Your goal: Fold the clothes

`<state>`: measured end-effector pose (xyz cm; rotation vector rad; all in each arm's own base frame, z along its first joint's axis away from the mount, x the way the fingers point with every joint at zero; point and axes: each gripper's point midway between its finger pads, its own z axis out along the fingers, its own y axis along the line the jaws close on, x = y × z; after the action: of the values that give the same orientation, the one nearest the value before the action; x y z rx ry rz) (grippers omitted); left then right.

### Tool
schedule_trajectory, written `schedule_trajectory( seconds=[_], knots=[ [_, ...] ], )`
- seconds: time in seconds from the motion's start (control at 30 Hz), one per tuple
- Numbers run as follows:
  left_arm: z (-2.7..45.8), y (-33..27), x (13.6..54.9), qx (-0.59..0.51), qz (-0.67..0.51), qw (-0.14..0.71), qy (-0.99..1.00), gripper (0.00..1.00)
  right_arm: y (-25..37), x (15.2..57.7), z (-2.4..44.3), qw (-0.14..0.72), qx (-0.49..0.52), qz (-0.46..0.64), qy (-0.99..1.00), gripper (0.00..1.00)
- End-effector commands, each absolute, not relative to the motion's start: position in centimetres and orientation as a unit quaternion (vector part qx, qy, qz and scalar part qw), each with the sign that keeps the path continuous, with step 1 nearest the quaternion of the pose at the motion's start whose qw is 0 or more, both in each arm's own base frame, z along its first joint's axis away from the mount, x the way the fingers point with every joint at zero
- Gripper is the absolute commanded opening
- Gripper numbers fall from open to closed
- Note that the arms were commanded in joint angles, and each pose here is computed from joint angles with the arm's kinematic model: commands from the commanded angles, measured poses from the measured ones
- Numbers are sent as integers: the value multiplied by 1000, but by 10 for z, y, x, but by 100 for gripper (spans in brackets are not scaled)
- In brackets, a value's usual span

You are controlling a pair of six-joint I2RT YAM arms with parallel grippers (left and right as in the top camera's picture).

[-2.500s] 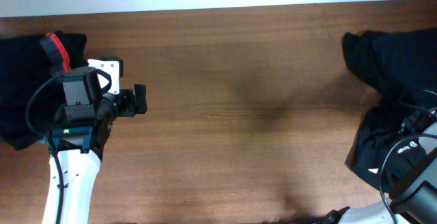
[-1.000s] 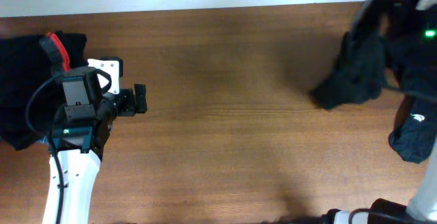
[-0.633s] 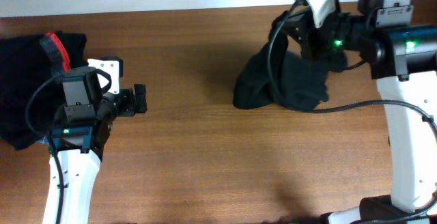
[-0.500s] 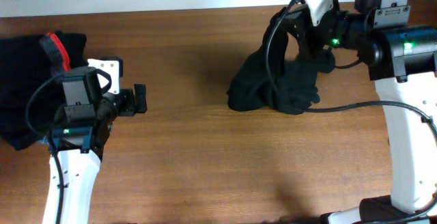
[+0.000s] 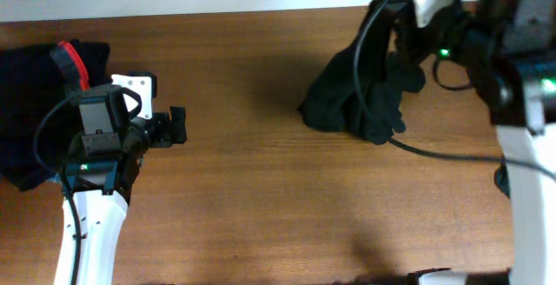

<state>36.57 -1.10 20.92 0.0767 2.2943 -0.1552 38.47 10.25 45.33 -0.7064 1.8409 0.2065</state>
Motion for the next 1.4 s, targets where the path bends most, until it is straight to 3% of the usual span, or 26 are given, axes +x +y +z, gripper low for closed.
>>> schedule_trajectory(
  seconds=[0.0, 0.27, 0.43, 0.57, 0.73, 0.8, 0.83, 0.9, 0.93, 0.97, 1.1, 1.37],
  knots=[
    [237, -49, 374, 82, -148, 445, 880, 83, 84, 357, 500, 601, -247, 57, 758, 4],
    [250, -78, 381, 118, -142, 473, 861, 82, 59, 330, 527, 633, -180, 17, 753, 4],
    [249, -71, 383, 108, -125, 475, 864, 82, 62, 345, 514, 617, -184, 25, 765, 4],
    [248, -66, 385, 101, -110, 476, 867, 82, 99, 387, 471, 565, -233, 116, 783, 4],
    [247, -66, 384, 100, -110, 473, 868, 82, 212, 430, 357, 415, -371, 331, 762, 4],
    [246, -66, 384, 100, -110, 472, 869, 82, 242, 431, 323, 368, -394, 382, 751, 39],
    [246, -66, 384, 100, -110, 472, 869, 82, 249, 434, 309, 354, -395, 384, 756, 47],
    [246, -65, 384, 99, -108, 472, 870, 82, 251, 441, 293, 344, -391, 368, 770, 49],
    [246, -62, 385, 94, -100, 472, 871, 82, 244, 449, 287, 348, -383, 340, 785, 74],
    [245, -60, 385, 91, -94, 473, 872, 82, 228, 460, 285, 356, -358, 299, 810, 88],
    [244, -60, 386, 91, -93, 471, 872, 82, 164, 479, 298, 380, -266, 213, 860, 99],
    [198, -110, 395, 113, -155, 411, 892, 82, 21, 460, 306, 354, -84, 134, 922, 99]
  ],
)
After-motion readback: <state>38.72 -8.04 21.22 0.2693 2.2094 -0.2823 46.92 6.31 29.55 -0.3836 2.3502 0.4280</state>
